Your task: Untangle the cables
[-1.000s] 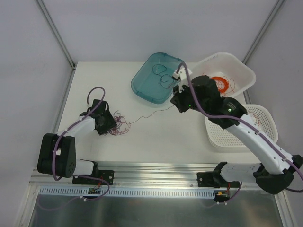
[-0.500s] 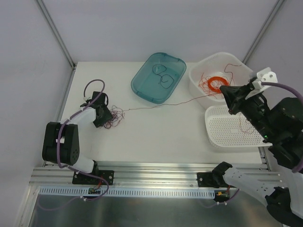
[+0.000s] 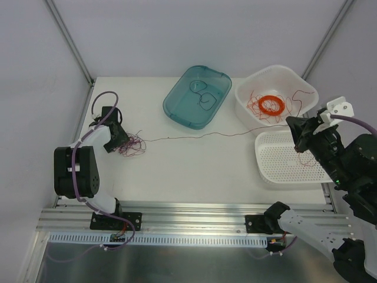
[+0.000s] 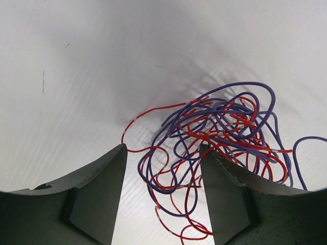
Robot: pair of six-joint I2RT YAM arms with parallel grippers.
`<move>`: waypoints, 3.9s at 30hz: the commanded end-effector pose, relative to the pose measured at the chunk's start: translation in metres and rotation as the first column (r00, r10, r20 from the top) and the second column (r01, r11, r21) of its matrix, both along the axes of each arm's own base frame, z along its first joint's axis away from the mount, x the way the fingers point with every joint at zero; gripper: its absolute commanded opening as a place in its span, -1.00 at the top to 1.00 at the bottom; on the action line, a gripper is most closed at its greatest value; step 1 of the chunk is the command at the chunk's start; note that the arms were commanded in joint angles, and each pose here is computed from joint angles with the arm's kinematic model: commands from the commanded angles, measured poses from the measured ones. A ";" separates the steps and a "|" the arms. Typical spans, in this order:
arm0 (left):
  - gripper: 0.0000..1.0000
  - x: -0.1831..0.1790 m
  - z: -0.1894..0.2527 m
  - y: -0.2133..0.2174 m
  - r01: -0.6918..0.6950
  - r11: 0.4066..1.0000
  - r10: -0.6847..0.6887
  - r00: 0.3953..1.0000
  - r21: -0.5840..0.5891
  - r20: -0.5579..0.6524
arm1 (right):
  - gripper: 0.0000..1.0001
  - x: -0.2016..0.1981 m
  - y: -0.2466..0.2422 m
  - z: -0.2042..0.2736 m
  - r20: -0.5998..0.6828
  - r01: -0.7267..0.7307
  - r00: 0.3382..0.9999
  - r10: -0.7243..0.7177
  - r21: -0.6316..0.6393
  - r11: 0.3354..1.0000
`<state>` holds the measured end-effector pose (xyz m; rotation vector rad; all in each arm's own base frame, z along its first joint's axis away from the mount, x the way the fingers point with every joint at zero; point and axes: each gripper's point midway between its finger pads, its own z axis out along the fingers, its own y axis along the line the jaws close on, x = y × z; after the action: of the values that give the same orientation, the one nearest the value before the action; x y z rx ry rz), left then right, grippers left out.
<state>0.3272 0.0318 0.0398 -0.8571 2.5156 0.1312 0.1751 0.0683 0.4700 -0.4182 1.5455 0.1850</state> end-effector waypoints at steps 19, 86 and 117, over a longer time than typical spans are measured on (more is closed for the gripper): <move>-0.29 -0.043 0.035 -0.077 0.369 0.915 -0.349 0.927 -0.163 0.137 | -0.30 0.018 0.163 -0.280 -0.819 -0.561 0.481 0.313 -0.013 0.827; -0.60 -0.025 0.102 -0.226 0.810 0.554 -0.704 0.333 0.191 0.627 | 0.99 0.057 0.292 -0.195 -0.558 -0.636 0.588 0.585 0.126 0.761; 0.28 -0.004 0.017 -0.229 0.666 0.737 -0.629 0.611 0.118 0.481 | 0.99 0.037 0.235 -0.108 -0.430 -0.606 0.706 0.563 0.046 0.794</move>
<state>0.3009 -0.2050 0.0430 0.2173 2.2292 -0.4538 0.2231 0.3331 0.2864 -1.0417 1.9917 0.7745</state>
